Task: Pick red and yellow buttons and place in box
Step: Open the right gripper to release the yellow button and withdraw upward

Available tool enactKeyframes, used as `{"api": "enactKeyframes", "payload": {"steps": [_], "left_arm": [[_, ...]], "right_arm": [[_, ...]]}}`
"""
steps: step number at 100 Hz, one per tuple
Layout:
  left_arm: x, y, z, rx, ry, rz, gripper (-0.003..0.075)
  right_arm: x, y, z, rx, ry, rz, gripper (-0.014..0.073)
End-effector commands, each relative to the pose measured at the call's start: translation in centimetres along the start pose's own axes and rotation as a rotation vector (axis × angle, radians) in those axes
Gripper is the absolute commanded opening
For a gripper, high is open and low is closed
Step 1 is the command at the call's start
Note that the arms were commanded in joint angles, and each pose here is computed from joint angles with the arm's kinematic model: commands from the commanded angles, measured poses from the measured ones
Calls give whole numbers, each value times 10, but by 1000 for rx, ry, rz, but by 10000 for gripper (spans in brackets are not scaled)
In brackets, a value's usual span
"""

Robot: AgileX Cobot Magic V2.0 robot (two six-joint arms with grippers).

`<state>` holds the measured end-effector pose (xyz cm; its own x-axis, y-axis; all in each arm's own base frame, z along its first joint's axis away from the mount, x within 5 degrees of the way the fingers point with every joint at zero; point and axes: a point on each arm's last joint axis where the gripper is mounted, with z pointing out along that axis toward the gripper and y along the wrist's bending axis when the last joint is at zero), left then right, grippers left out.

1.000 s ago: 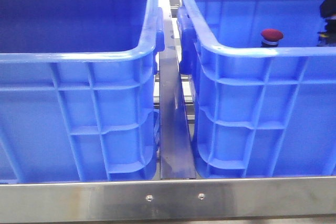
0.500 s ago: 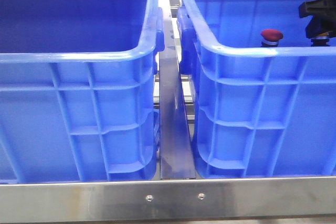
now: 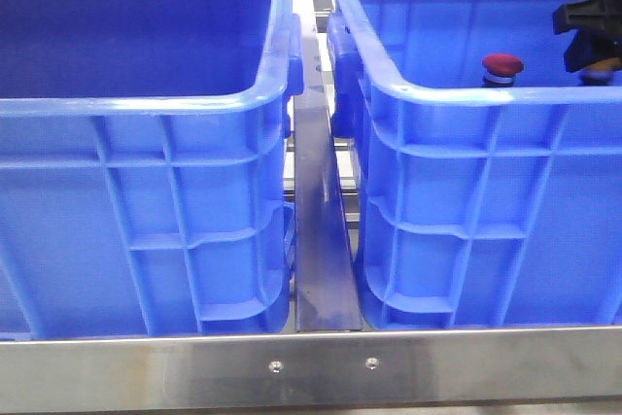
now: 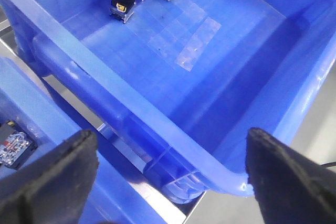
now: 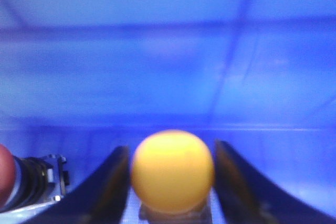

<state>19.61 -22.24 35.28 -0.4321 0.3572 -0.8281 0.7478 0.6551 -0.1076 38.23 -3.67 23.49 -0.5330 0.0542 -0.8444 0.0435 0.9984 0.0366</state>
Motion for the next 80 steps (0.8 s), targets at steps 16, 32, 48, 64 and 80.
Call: {"api": "enactKeyframes", "payload": {"steps": [16,32,48,64,80], "left_arm": [[-17,-4,-15,12,-118,-3,545],[-17,-4,-15,12,-118,-3,545],[-17,-4,-15,12,-118,-3,545],[-18,6,-17,-23,-122,-16,544],[-16,37,-21,-111,-95,-72,533]], "right_arm": [[-22,-3,-14,15,-75,3,434],[-23,-4,-15,20,-80,3,434],[-27,-2,-29,20,-106,1,434],[-27,-1,-57,34,-141,-1,434],[-23,3,-88,17,-174,-5,368]]}}
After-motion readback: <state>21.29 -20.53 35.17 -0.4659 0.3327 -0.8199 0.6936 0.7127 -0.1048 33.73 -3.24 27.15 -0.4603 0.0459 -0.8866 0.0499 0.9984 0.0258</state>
